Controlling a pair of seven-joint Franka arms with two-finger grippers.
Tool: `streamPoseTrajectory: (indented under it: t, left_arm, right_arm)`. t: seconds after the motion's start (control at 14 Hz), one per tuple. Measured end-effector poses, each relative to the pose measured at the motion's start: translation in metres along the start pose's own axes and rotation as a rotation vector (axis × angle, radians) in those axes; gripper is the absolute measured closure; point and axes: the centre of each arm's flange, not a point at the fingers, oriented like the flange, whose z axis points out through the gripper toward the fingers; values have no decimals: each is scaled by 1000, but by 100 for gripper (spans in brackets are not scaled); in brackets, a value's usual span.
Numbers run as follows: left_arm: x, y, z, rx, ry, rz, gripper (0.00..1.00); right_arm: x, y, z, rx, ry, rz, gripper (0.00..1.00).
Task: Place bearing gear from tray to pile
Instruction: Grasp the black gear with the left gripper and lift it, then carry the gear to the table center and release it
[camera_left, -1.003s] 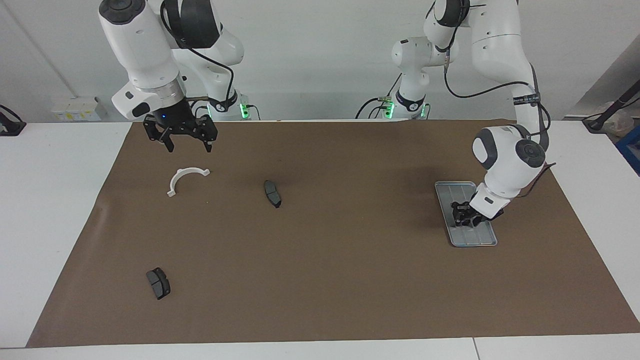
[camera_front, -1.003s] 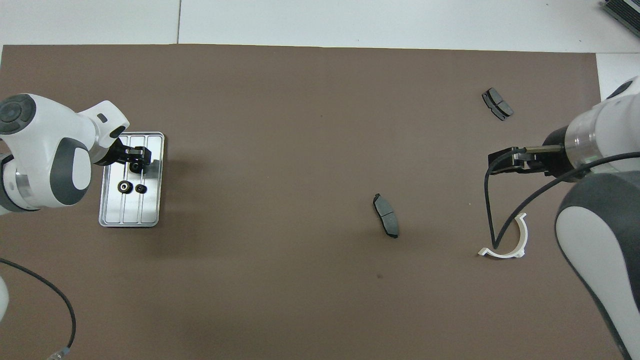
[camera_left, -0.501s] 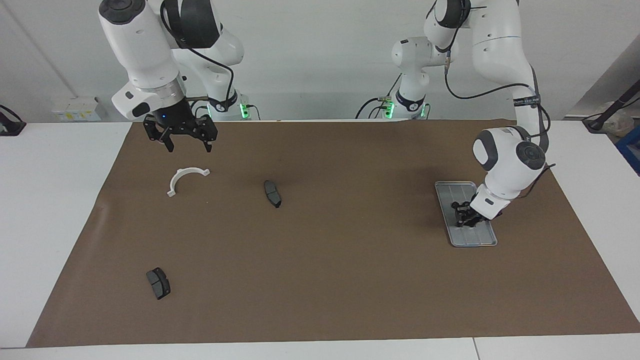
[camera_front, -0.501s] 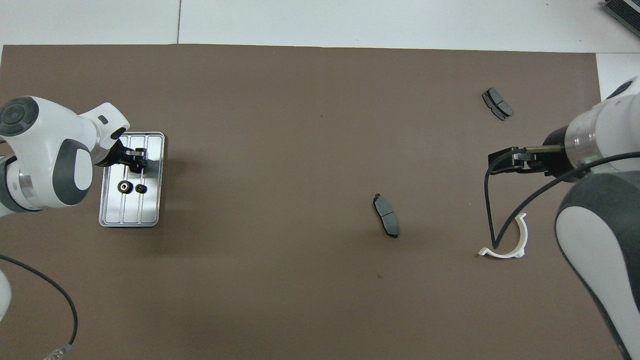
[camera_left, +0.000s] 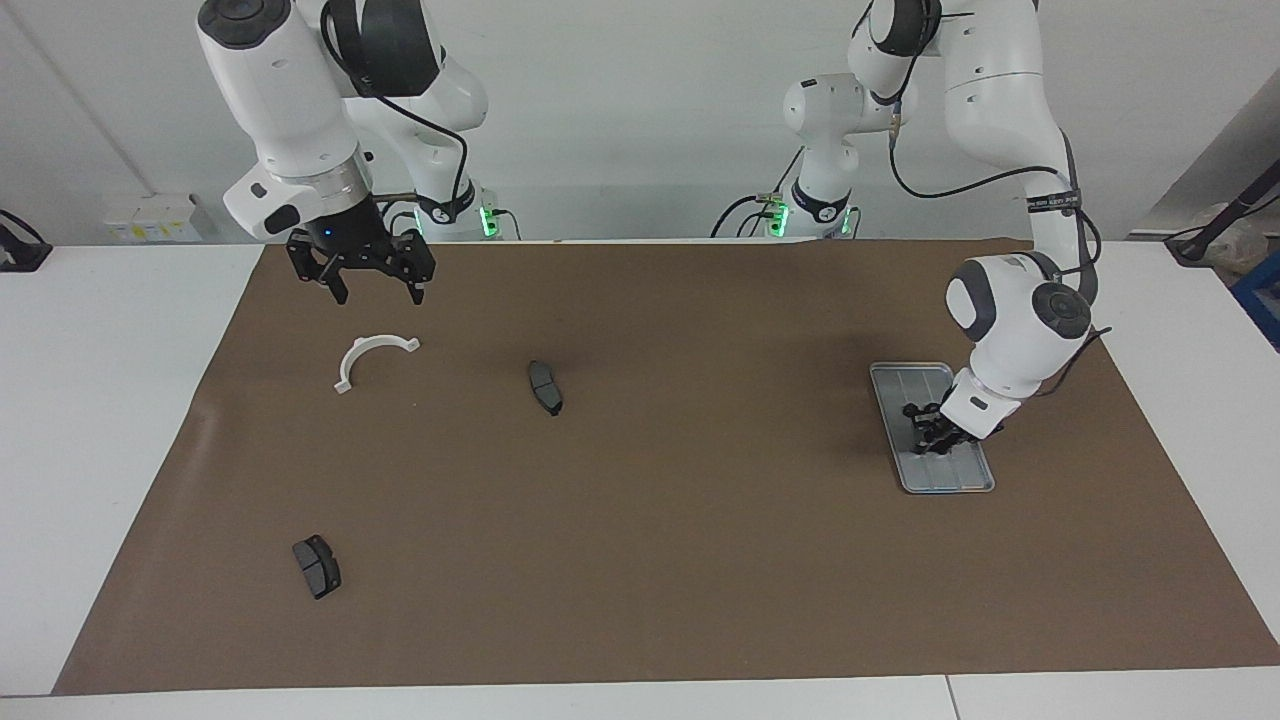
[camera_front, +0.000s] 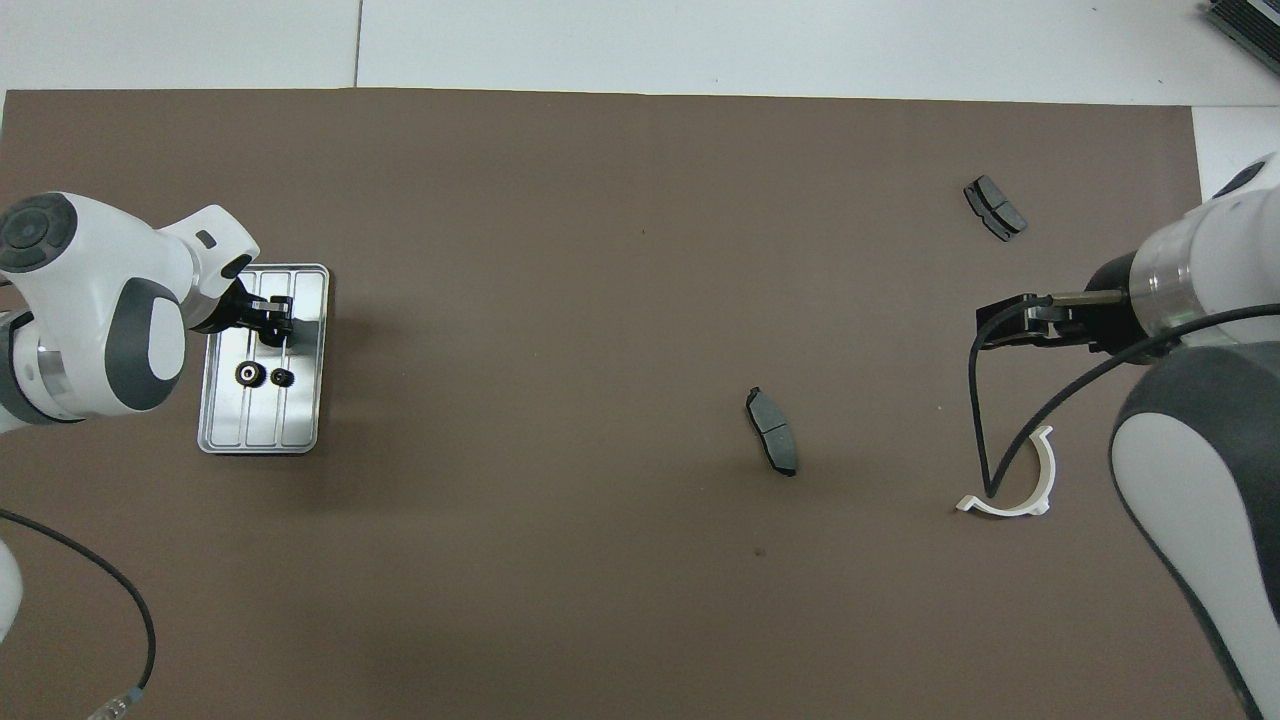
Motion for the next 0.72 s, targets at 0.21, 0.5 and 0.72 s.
streamPoseTrajectory:
  t: [0.21, 0.5, 0.72]
  left_arm:
    - [6, 5, -7, -2, 12, -10, 66]
    - [29, 90, -43, -14, 3, -140, 66]
    - [16, 205, -43, -17, -9, -221, 66]
  right_arm:
    - [0, 0, 0, 0, 0, 0, 0]
    - [0, 0, 0, 0, 0, 0, 0]
    - [0, 0, 0, 0, 0, 0, 0]
